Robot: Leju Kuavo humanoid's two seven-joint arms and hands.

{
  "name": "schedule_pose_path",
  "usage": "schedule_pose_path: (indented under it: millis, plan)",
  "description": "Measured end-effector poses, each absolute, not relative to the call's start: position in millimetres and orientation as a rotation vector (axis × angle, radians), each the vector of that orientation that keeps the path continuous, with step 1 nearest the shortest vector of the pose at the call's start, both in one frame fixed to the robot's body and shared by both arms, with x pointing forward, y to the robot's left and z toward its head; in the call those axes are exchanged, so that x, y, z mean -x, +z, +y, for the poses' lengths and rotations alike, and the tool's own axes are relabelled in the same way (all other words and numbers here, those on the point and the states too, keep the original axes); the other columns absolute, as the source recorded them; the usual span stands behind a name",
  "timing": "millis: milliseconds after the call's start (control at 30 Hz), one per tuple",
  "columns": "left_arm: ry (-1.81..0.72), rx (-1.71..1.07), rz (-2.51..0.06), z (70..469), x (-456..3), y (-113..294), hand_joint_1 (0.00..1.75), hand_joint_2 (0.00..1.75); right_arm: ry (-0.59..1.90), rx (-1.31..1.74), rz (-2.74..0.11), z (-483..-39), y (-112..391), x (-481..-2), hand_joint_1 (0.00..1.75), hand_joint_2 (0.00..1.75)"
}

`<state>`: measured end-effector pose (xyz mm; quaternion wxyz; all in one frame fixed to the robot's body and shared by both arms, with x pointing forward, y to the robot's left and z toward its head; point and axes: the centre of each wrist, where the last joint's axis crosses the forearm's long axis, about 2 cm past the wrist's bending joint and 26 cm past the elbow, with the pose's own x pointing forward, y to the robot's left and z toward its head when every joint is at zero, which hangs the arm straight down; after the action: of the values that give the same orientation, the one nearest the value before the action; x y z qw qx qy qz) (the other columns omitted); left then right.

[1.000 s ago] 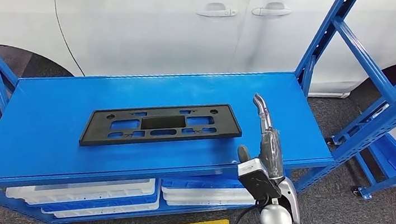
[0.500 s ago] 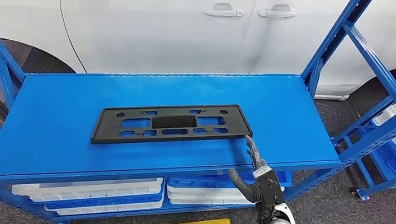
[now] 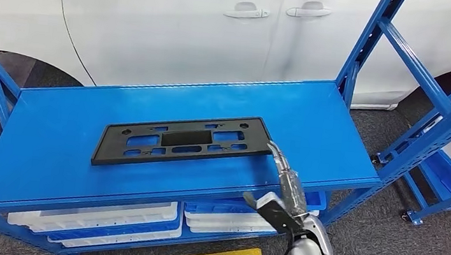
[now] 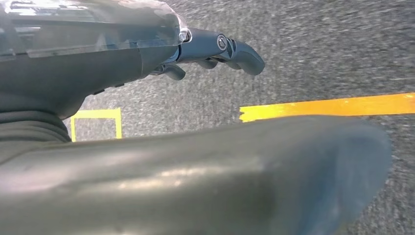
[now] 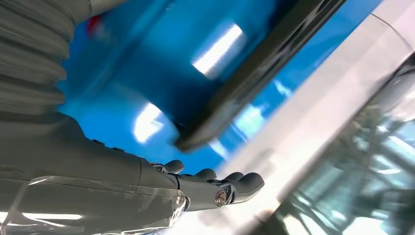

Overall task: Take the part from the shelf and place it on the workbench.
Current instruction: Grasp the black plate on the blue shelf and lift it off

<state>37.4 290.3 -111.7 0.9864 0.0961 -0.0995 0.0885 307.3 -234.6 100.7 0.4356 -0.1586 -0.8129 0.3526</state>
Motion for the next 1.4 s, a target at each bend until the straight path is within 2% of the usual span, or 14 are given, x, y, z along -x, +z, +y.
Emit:
schedule_pose_path:
  millis: [333,833,1400]
  plan:
    - [0.175,-0.183,-0.203,284.9,-40.7,-111.3,0.00,0.00,1.191,0.466,-2.118,-172.4,131.7,-323.9,0.00,1.75]
    - [0.149,-0.178,-0.210,284.2,-43.0,-111.1,0.00,0.00,1.405,0.533,-2.071,-104.3,137.5,-346.4,0.00,1.75]
    - [0.146,-0.195,-0.203,290.0,-43.0,-111.1,0.00,0.00,1.494,0.700,-1.851,-82.9,137.2,-373.0,0.00,1.75]
